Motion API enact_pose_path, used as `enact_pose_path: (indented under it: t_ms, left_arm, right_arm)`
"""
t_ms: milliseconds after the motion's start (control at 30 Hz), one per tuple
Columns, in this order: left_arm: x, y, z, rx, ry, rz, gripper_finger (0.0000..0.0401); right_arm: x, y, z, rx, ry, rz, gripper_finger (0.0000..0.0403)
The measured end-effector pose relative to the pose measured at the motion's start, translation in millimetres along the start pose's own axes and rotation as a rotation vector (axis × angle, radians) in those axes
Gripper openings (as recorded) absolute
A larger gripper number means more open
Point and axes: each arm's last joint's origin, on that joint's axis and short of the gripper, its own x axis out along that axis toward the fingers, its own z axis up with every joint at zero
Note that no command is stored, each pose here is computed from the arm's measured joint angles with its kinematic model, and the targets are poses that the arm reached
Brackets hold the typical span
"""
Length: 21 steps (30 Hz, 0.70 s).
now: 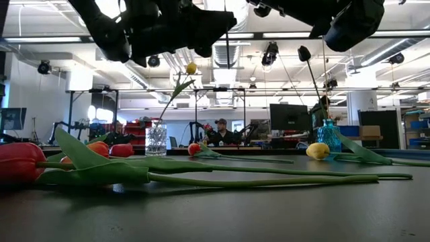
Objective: Sort flowers into vase by color
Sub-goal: Put the black flower into the blue vase
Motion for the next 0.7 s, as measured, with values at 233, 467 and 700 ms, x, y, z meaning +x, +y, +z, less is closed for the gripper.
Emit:
enact_pose_path:
  t_ms: [233,467,700]
  left_arm:
    - [-2,-1,-2,-0.010,0.012,0.013,0.0007]
    - [-6,1,-11,-0.038,0.070,0.076,0.0002]
    - [-8,4,-12,-0.015,0.094,0.109,0.0001]
  right_arm:
    - [0,0,-5,-0.011,0.073,-0.054,0.0012]
    - [0,-8,-5,-0.113,0.312,-0.216,0.0017]
    - [-3,-16,8,-0.089,0.535,-0.191,0.0083]
